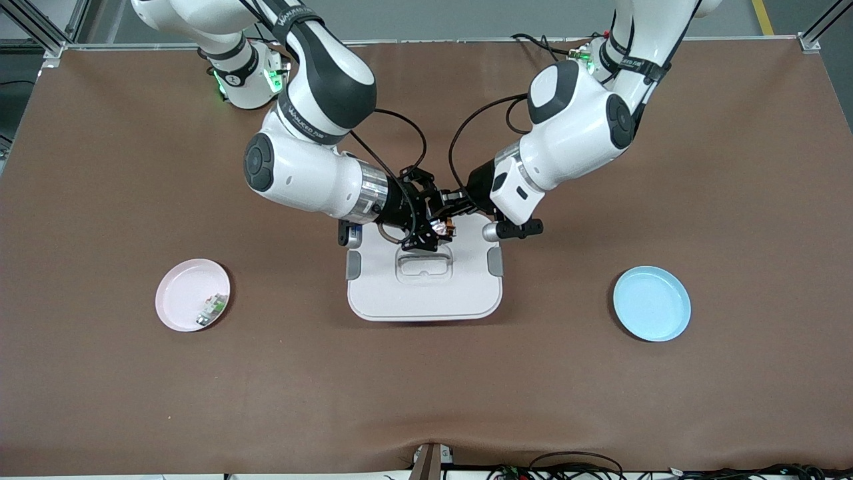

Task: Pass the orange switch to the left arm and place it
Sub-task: 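Grasp the switch with the left gripper above the white box, then open the right gripper and pull back while the left gripper carries the switch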

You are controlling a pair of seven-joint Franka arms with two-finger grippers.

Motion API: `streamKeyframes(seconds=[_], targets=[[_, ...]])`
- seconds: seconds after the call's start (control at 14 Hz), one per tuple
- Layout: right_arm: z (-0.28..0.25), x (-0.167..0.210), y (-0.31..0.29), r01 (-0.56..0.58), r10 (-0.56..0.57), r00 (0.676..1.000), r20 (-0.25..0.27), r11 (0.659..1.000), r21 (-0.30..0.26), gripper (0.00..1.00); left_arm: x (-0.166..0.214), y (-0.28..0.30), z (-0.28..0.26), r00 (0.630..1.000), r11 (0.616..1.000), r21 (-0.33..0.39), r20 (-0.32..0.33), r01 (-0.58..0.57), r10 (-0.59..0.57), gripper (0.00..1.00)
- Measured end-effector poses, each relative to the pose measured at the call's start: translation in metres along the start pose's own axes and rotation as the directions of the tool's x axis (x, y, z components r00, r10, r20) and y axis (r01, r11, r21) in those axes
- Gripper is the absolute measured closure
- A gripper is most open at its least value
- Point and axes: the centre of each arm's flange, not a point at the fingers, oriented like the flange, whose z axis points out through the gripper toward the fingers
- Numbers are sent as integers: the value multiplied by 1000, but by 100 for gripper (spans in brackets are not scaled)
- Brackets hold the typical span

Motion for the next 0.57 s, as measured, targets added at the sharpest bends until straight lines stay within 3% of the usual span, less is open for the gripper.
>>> streamKeyframes(seconds=[0.07, 0.29, 0.57], targets=[[0, 0, 0, 1, -1, 1000, 0, 1000, 1, 0, 1, -1, -1, 1000, 1000, 0, -2, 3, -3, 62], [-1, 0, 0, 5, -5, 1000, -6, 1000, 3, 0, 5, -3, -3, 1000, 1000, 1, -4, 9, -9, 62], [-4, 6, -4, 78, -75, 991, -110, 997, 26, 0, 29, -18, -34, 1000, 999, 45, 12, 18, -18, 63]])
